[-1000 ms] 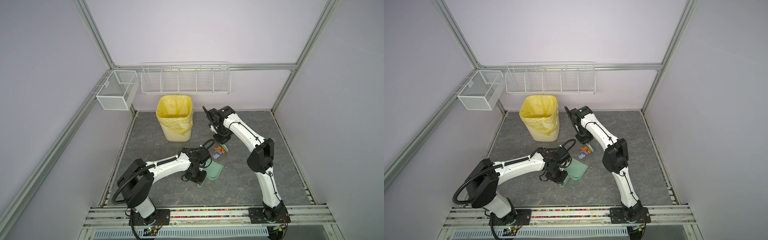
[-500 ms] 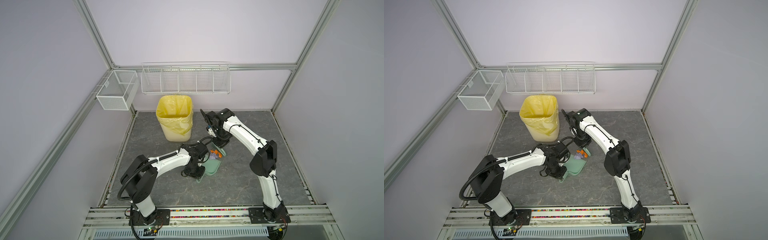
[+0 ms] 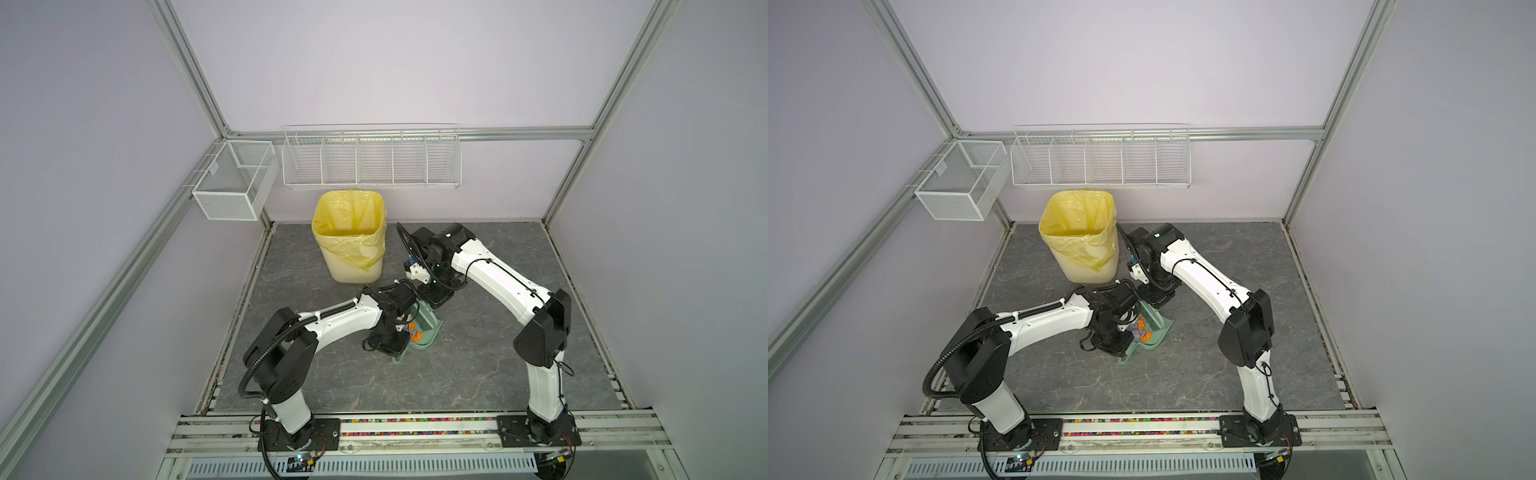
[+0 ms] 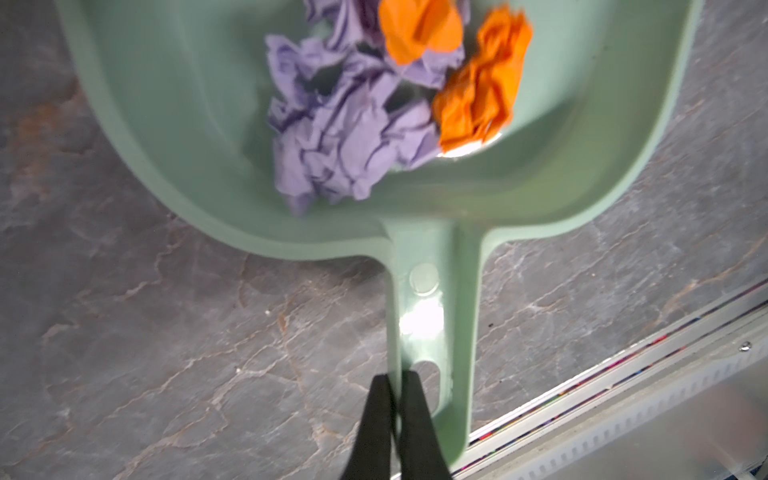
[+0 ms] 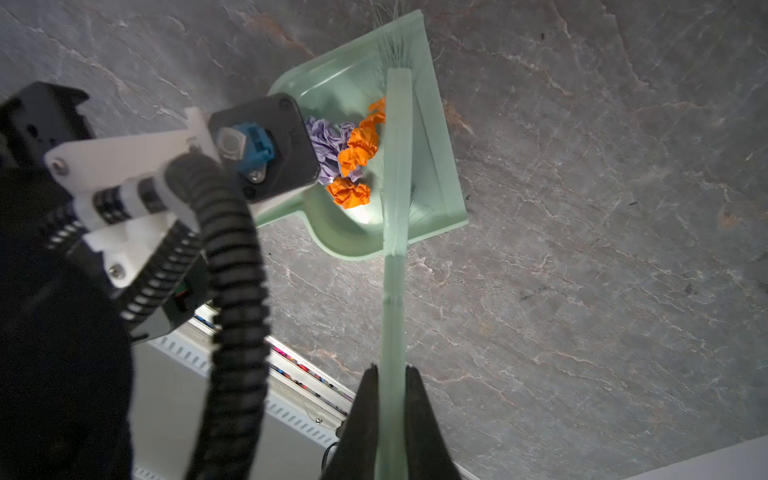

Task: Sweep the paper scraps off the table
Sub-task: 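Sweep the orange and purple scraps into the dustpan with the right gripper's brush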

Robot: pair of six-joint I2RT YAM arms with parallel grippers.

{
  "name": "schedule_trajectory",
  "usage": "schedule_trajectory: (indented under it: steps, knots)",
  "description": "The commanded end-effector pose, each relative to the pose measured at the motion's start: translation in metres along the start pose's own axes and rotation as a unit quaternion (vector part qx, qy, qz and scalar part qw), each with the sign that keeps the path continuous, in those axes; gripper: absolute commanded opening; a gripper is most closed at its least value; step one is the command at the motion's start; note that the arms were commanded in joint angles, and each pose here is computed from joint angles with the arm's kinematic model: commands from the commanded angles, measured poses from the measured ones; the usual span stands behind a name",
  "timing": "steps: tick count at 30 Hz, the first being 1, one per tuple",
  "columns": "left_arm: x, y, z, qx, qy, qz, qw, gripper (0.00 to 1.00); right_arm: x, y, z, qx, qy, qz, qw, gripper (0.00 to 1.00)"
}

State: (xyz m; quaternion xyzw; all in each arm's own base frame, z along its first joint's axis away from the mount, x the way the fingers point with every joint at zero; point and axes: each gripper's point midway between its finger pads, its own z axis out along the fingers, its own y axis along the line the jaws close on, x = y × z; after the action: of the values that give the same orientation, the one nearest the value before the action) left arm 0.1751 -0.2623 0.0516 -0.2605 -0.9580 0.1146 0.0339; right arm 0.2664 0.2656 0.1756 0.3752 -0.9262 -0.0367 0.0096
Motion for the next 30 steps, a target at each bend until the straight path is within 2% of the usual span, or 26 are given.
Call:
schedule_trajectory:
  steps: [1, 9, 18, 30]
  knots:
    - [-0.01, -0.005, -0.003, 0.003, -0.01, 0.005, 1.0, 0.0, 0.004, 0.037, -0.008, -0.064, -0.019, -0.028, 0.997, 0.07]
    - [-0.007, -0.001, -0.003, -0.004, -0.012, 0.004, 1.0, 0.0, 0.01, 0.038, -0.024, -0.063, -0.045, -0.016, 0.997, 0.07]
    - [-0.009, 0.001, -0.015, -0.013, -0.033, 0.005, 0.999, 0.0, 0.019, 0.002, -0.023, -0.018, -0.043, 0.043, 0.998, 0.07]
    - [-0.004, 0.006, -0.024, -0.023, -0.049, 0.003, 0.999, 0.0, 0.018, -0.027, -0.039, -0.01, -0.108, 0.112, 0.988, 0.07]
